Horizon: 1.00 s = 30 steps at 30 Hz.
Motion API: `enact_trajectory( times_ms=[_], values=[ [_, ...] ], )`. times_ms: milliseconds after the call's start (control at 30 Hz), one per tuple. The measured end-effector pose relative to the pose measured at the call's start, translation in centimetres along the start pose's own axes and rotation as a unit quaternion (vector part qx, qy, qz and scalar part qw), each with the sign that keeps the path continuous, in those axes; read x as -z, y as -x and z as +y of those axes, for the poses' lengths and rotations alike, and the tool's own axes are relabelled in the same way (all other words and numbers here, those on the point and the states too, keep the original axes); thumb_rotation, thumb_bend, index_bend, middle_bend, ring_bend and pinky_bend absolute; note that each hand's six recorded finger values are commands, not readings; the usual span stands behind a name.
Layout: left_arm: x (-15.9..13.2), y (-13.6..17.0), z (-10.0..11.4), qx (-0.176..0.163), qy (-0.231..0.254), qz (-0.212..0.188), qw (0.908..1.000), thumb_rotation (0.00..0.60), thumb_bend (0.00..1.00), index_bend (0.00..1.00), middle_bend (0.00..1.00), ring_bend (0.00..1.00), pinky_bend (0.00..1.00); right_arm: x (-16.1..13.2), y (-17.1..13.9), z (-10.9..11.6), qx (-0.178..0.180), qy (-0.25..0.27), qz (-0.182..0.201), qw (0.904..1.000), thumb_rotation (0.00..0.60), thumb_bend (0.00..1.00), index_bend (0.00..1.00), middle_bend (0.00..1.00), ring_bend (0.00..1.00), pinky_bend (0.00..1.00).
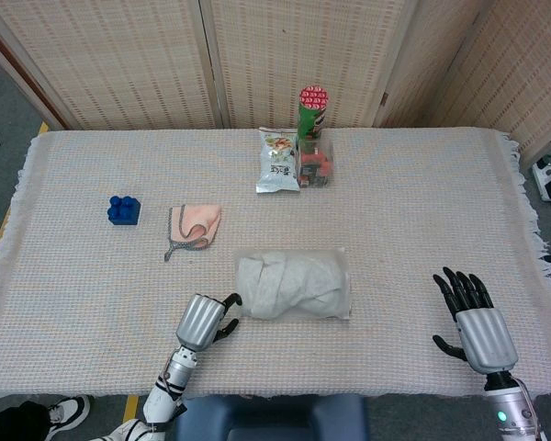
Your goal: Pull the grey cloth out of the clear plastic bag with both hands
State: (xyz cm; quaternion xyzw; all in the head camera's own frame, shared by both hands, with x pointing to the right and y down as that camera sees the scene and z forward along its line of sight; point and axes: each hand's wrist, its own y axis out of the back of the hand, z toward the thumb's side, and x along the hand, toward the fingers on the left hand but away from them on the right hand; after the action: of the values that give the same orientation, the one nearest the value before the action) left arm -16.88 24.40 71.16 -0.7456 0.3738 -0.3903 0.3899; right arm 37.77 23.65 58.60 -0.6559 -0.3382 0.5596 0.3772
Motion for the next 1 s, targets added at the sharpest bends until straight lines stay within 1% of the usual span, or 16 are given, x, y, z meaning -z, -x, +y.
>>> enact_trajectory(
  times_ms=[167, 400, 733, 867, 933, 1000],
  values=[
    [-0.8, -0.8, 0.0, -0.010, 0.010, -0.005, 0.9999, 0.600, 0.30, 0.50, 1.00, 1.00, 1.00, 0.0, 0.1, -0.2, -0.004, -0.001, -0.001, 1.0000, 0.600, 0.10, 0.00, 0.00, 0.00, 0.00],
    [-1.4, -1.5, -0.1, -0.014, 0.012, -0.005, 0.9998, 0.600, 0.30, 0.55, 1.00, 1.00, 1.00, 0.2, 0.0, 0.1, -0.002, 0.002, -0.002, 1.0000, 0.600, 0.10, 0.00, 0.00, 0.00, 0.00],
    [-0.4, -1.8, -1.1, -0.001, -0.006, 0.011, 0.9999, 0.600, 0.31, 0.55, 1.00, 1.00, 1.00, 0.3, 0.0, 0.3, 0.002, 0.003, -0.004, 1.0000, 0.600, 0.10, 0.00, 0.00, 0.00, 0.00],
    [-0.1, -1.8, -1.3, 0.002, -0.011, 0.011, 0.9999, 0.600, 0.37, 0.59, 1.00, 1.00, 1.00, 0.3, -0.1, 0.3, 0.000, 0.003, -0.002, 1.0000, 0.600, 0.10, 0.00, 0.00, 0.00, 0.00],
    [-0.1, -1.8, -1.4, 0.001, -0.013, 0.009, 0.9999, 0.600, 0.46, 0.65, 1.00, 1.00, 1.00, 0.2, -0.2, 0.3, -0.001, 0.005, -0.001, 1.0000, 0.600, 0.10, 0.00, 0.00, 0.00, 0.00],
    [-0.2, -1.8, -1.5, 0.000, -0.014, 0.006, 0.9999, 0.600, 0.53, 0.68, 1.00, 1.00, 1.00, 0.2, -0.2, 0.3, -0.001, 0.006, 0.001, 1.0000, 0.600, 0.10, 0.00, 0.00, 0.00, 0.00]
  ],
)
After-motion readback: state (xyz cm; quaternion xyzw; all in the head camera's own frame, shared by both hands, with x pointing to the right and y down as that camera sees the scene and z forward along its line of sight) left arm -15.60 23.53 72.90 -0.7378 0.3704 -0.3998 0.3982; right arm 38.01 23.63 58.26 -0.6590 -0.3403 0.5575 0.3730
